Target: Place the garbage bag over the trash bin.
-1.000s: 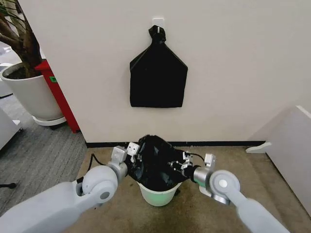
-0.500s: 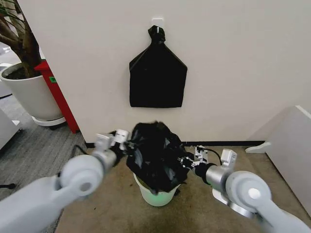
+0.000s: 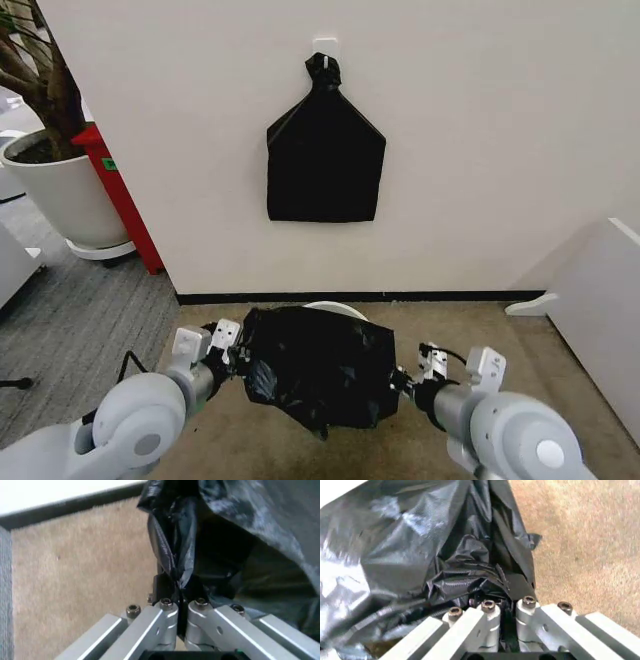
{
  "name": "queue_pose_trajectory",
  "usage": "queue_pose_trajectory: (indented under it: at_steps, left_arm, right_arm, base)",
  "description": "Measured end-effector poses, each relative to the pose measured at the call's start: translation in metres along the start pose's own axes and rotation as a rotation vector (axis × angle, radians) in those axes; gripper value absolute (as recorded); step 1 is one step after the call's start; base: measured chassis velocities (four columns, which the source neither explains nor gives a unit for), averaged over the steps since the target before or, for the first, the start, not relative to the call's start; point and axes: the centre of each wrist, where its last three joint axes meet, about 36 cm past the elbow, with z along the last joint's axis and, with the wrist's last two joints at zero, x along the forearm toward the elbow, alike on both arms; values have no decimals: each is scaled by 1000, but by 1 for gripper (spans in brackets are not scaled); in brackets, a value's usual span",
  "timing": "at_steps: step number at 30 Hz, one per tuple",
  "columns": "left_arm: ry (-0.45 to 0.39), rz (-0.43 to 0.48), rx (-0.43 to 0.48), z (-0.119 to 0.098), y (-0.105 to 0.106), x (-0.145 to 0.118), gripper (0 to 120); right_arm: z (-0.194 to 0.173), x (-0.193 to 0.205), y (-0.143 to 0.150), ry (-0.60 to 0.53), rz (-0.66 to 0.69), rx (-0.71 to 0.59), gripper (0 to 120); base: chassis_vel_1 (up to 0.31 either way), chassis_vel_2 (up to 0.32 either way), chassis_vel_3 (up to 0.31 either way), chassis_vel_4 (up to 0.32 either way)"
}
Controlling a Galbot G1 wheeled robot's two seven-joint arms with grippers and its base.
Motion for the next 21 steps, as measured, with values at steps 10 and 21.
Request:
queue_pose_trajectory:
  at_steps: [10, 21]
  left_arm:
    - [-13, -16, 22, 19, 3, -40, 0]
    - [-81, -8, 5, 22, 7, -76, 0]
  right_arm:
    - [-4, -45, -17, -78, 23, -39, 0]
    - [-7, -85, -43, -111, 37, -26, 0]
  base:
    - [0, 0, 0, 0]
    - [0, 0, 0, 0]
